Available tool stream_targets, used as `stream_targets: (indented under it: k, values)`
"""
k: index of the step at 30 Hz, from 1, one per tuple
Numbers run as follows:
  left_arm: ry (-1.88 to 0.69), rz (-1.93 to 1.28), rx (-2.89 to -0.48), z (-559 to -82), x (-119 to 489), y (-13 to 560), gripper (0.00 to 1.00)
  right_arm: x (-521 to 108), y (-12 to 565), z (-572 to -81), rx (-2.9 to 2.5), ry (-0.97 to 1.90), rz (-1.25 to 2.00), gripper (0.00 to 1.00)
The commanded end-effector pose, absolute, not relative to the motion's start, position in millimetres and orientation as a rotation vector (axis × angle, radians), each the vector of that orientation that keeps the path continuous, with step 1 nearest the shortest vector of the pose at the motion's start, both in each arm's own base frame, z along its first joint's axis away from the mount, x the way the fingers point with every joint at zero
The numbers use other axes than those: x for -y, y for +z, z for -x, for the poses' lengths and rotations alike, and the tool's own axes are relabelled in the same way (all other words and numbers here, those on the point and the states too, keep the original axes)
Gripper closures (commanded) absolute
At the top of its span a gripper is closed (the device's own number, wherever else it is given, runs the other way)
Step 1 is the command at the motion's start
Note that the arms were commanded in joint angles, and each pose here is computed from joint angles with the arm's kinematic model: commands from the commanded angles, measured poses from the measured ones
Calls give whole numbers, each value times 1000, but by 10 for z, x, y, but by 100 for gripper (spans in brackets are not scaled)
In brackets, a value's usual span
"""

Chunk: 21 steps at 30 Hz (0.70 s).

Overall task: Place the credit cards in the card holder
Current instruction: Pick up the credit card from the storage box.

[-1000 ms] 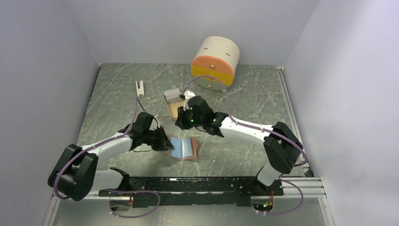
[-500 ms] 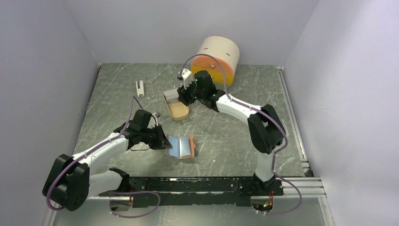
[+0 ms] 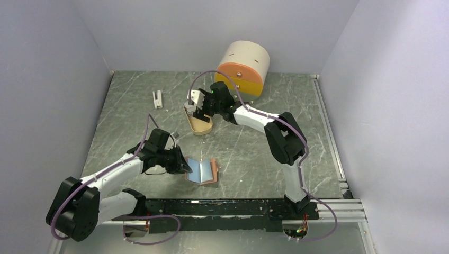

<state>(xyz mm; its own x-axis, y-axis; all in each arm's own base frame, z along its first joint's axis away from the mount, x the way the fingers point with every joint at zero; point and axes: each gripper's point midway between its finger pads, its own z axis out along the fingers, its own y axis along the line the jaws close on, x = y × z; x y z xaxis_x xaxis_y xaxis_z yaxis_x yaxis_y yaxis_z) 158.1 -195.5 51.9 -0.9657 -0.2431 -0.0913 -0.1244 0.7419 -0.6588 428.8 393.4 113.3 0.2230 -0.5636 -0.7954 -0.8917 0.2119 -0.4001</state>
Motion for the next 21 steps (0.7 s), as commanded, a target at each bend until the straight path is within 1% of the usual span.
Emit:
stream_targets:
  k: [1, 5, 9, 15, 21]
  values:
    - [-1115, 303, -2743, -1552, 2005, 594, 84, -4075, 1097, -4411, -1290, 264, 1582, 23]
    - [-1110, 297, -2748, -1513, 1984, 556, 84, -4118, 966, -4474, -1232, 181, 1649, 23]
    - [-1142, 300, -2734, -1471, 1991, 575, 84, -4139, 912, -4591, -1207, 88, 1648, 23]
    - [-1145, 296, -2718, -1477, 1987, 607, 84, -4183, 865, -4697, -1193, 45, 1645, 24]
    - [-1144, 292, -2724, -1476, 1991, 597, 84, -4181, 796, -4764, -1198, 12, 1651, 29]
